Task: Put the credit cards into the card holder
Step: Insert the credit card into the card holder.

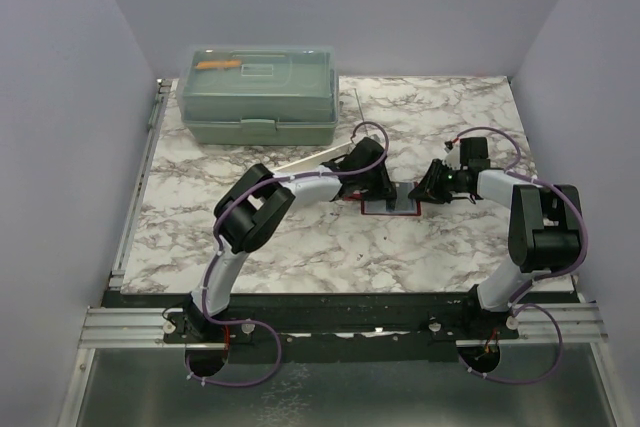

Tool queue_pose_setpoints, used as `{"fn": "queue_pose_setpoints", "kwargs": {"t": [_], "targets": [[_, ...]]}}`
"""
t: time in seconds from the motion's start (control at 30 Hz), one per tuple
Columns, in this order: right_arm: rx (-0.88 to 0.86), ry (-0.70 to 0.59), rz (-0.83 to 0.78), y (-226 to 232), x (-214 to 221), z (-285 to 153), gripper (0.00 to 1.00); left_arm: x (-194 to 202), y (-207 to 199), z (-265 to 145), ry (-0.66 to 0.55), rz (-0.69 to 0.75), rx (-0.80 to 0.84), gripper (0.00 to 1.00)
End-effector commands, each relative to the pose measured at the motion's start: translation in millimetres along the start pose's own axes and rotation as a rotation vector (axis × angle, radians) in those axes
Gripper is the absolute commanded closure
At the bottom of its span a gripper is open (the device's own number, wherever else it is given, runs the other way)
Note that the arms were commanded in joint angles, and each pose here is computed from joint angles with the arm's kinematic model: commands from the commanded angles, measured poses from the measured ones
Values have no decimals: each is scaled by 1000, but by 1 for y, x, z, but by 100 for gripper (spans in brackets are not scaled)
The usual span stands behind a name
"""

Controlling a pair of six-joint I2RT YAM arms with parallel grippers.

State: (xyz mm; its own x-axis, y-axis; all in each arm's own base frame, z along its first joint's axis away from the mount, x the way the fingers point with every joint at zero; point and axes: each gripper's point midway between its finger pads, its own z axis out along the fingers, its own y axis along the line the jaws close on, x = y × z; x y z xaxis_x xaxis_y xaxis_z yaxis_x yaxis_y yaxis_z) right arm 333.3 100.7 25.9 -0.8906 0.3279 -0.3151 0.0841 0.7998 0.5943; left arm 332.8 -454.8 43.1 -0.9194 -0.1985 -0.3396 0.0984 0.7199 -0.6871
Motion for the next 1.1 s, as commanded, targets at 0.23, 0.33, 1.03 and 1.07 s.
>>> {"fn": "queue_pose_setpoints", "kwargs": {"t": [0.23,0.33,1.03,1.07], "targets": [[57,40,-19,-2,13,-12,62,30,4,-21,106,100,-77,58],[17,62,-13,0,19,-6,73,32,-3,-12,136,87,-40,70],[-3,59,-10,7,18,-11,71,22,-24,-39,160,-15,188,51],[-3,61,-11,6,19,-11,71,24,-25,-36,164,-18,196,51]]}}
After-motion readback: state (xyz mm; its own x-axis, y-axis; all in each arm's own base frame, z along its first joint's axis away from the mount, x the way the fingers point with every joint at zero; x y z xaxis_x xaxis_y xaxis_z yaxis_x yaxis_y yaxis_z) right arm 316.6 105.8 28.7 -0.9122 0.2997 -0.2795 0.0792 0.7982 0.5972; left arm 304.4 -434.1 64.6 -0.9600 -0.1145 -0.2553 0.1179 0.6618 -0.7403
